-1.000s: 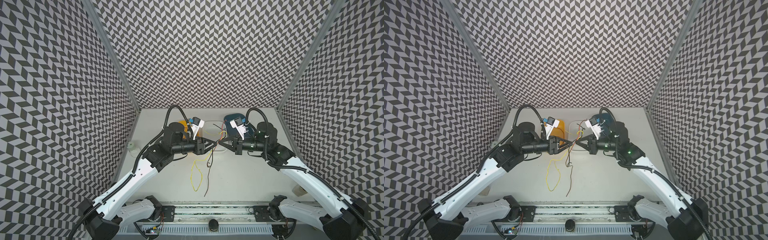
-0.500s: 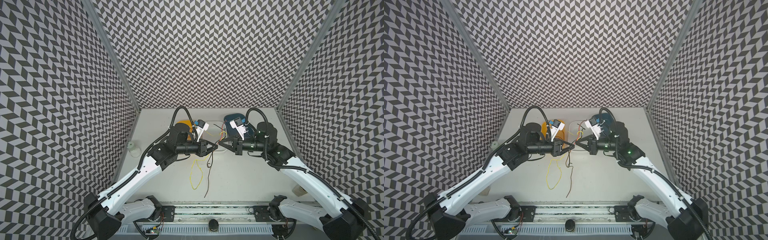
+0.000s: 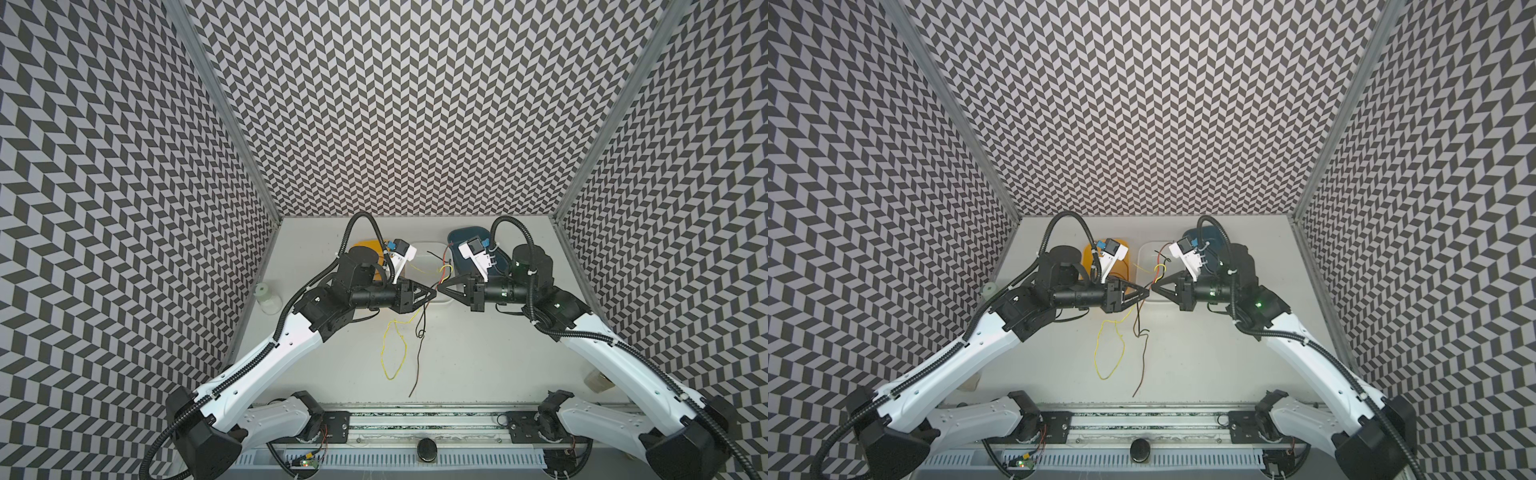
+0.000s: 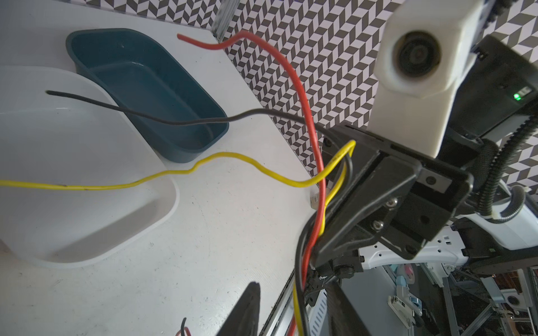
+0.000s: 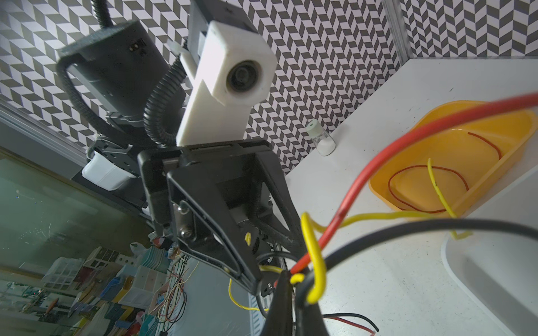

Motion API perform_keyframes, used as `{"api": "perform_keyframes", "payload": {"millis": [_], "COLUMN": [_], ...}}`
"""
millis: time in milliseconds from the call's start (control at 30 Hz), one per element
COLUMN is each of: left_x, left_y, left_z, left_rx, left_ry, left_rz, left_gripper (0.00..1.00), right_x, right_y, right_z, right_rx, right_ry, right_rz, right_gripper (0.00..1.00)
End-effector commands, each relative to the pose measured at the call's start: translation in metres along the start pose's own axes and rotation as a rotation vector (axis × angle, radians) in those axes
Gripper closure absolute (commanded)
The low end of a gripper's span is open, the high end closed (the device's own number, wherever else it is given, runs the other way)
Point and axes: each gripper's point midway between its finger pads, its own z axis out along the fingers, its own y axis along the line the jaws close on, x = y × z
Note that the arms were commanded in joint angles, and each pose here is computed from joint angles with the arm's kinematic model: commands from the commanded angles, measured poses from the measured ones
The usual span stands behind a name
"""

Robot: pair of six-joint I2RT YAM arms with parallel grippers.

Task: Untangle the cables

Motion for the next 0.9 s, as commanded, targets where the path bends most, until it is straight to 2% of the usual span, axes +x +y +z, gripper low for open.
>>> {"api": "perform_keyframes", "payload": {"millis": [0,200,267,400,500,633,867], "left_x": [-0.01,-0.009,-0.008,-0.007,-0.009,-0.008,-0.021], "left_y": [-0.01,-0.01,-0.01,-0.011,-0.012,-0.012,-0.001], "left_z": [-0.009,-0.006,-0.004,-0.004,-0.006,-0.005,-0.017], "left_rx": [0.0,0.015,0.02,0.021,0.018,0.018,-0.088], "left_ry": [-0.039,-0.02,-0.012,-0.004,-0.011,0.0,-0.08], "left_rz": [0.036,0.029,0.026,0.027,0.034,0.037,0.057], "left_gripper": [0.62,0.74,0.75,0.86,0.88,1.0,1.0], "right_x": [-0.006,-0.005,-0.005,-0.005,-0.004,-0.005,0.003], "right_y": [0.006,0.01,0.01,0.011,0.011,0.01,0.006], "right_z": [0.0,0.0,0.0,-0.001,0.0,0.0,-0.001], "right_rx": [-0.013,-0.025,-0.026,-0.027,-0.029,-0.028,-0.011], "right_ry": [-0.013,-0.009,-0.009,-0.01,-0.007,-0.008,0.013], "right_rz": [-0.053,-0.053,-0.055,-0.058,-0.056,-0.054,-0.039], "right_gripper": [1.0,1.0,1.0,1.0,1.0,1.0,1.0]}}
